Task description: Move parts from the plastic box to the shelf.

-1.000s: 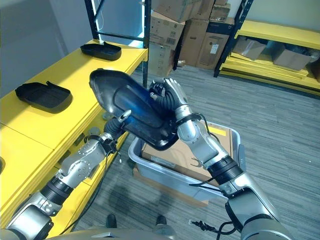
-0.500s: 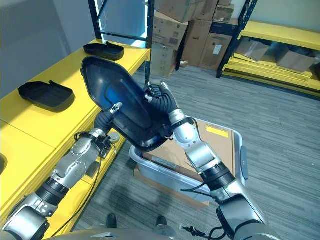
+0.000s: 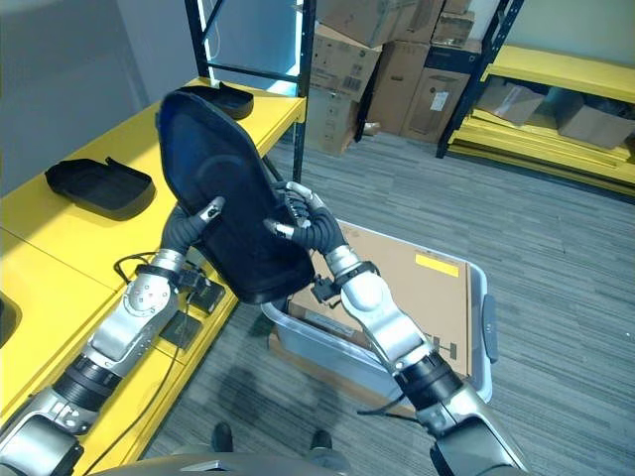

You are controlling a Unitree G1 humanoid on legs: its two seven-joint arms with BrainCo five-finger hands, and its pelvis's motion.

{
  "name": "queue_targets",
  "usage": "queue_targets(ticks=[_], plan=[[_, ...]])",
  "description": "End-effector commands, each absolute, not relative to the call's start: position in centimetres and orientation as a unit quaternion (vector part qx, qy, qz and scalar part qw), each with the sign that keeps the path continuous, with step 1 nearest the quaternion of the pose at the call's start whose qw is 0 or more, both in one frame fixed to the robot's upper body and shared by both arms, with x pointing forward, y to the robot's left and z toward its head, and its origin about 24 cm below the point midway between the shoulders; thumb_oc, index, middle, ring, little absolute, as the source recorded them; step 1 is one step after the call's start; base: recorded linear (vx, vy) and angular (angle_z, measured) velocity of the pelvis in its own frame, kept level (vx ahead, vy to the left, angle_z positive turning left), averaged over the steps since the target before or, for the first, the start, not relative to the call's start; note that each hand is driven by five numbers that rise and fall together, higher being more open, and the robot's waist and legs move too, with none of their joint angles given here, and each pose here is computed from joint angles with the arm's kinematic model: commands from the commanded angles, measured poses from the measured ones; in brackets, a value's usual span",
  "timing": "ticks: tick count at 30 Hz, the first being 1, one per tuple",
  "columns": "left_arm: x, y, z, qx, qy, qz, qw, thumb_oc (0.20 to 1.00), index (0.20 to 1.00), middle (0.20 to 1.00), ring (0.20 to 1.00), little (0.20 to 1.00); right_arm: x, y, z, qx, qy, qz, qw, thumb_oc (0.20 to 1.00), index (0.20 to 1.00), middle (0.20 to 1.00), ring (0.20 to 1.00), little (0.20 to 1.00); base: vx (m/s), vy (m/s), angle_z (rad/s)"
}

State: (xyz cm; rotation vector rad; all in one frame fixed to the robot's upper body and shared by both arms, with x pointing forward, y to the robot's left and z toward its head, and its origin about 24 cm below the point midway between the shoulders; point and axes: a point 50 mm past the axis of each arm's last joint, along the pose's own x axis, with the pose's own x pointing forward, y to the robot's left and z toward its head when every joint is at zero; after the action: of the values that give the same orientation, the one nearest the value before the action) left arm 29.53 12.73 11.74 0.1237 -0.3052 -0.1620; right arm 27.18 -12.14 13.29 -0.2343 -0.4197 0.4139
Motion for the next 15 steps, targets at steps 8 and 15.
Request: queue_targets(ticks=[8, 15], plan=[[29.1, 18.6, 15.7, 0.217, -0.273, 0.044, 0.936, 0.200, 0.200, 0.200, 0.200, 0.200, 25.2, -21.0, 15.2, -0.101, -0.243, 0.015, 0.965, 1.000, 1.000, 1.000, 1.000, 1.000, 0.01, 0.106, -0.09], [27.1, 22.7, 16.8, 0.232, -0.330, 0.110, 0.908, 0.200, 0.200, 0.200, 0.200, 0.200, 20.7, -27.0, 0.2, -0.060, 0.161, -0.071, 0.983, 1.000, 1.000, 1.000, 1.000, 1.000, 0.00, 0.112, -0.13]])
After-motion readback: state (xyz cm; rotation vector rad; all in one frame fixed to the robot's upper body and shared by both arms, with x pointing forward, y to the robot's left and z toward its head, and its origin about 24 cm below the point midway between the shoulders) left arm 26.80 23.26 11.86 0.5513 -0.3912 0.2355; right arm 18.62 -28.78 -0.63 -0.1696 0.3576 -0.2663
